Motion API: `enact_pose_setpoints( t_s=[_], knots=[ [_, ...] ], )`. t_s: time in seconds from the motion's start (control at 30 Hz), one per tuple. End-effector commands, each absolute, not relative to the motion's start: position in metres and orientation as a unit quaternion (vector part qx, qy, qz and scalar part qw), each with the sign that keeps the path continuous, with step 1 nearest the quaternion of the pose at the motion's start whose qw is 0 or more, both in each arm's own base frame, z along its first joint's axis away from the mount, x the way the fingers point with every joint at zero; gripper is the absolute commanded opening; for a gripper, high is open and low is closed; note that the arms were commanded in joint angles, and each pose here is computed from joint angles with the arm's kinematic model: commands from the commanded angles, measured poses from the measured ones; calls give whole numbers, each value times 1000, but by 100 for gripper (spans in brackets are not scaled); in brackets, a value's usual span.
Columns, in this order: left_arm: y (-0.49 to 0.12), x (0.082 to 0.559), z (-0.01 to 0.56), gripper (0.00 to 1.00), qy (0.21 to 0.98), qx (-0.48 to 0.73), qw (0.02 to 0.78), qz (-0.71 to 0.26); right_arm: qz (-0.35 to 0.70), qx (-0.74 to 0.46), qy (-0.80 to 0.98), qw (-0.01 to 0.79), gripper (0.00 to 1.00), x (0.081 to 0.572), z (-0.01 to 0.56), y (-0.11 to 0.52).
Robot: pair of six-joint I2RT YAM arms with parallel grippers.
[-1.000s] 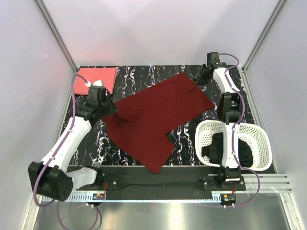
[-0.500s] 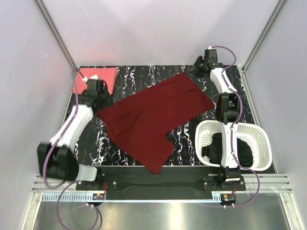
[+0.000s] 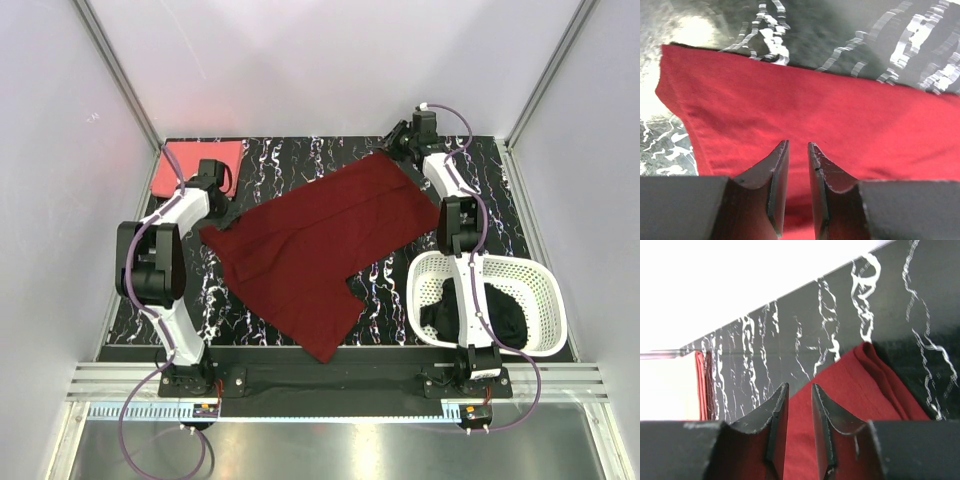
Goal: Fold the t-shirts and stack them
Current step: Fold the tshirt
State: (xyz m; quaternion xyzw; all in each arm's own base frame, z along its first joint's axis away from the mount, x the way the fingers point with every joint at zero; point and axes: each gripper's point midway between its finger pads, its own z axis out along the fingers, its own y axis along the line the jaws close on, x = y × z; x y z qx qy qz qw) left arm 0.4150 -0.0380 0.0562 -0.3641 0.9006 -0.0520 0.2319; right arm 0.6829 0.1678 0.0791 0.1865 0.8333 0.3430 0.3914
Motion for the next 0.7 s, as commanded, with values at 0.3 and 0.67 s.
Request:
enact_pose_setpoints(
  t_s=[0.3,0.67],
  knots=[
    [-18,411,26,29,879,-435,190,-48,387,209,789,429,17,716,66,178],
    [11,383,-6,33,863,-487,132,7,357,291,769,443,13,733,32,147]
  ],
)
